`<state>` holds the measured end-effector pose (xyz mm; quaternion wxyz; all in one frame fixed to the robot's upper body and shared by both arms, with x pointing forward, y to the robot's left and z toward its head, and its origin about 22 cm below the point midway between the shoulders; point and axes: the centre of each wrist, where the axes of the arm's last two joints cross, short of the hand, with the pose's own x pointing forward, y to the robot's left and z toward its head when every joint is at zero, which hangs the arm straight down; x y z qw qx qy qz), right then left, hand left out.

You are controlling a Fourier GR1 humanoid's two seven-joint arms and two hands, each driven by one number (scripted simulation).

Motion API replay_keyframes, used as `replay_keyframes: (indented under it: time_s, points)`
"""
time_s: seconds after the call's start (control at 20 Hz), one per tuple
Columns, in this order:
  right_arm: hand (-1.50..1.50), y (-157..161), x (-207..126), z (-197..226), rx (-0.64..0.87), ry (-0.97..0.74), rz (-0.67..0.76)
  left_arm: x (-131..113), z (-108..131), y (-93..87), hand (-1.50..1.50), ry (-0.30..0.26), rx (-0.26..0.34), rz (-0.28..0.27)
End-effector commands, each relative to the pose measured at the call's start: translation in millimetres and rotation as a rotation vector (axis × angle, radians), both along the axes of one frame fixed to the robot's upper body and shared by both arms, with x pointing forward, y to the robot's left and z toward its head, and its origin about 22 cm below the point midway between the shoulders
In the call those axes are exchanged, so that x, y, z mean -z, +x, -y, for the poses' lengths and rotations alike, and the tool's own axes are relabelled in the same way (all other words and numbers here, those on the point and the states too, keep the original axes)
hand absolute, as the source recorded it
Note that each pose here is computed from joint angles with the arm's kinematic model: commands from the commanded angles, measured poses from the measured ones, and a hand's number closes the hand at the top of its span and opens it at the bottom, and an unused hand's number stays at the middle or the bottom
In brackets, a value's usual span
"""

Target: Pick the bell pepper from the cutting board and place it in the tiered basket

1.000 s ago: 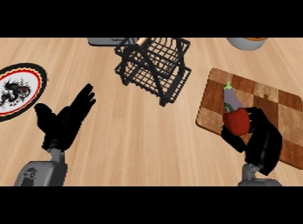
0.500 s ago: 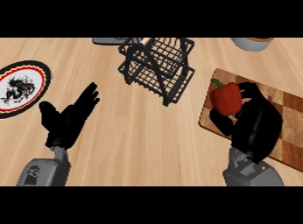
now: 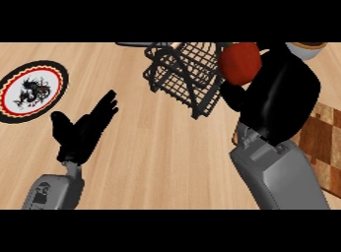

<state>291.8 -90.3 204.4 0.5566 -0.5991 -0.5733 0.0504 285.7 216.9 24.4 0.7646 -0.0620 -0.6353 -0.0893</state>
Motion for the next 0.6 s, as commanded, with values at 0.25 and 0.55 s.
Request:
replay_keyframes:
  time_s: [0.25,0.55]
  points:
    - [1.5,55.5,-74.7,-30.3,0.191,0.123,-0.109,3.0,1.6,1.4,0.0,-0.006,0.017,0.005]
    - [1.5,97.8,-69.3,-36.2,0.156,0.166,-0.068,-3.5,13.2,10.5,0.0,-0.011,0.035,0.021]
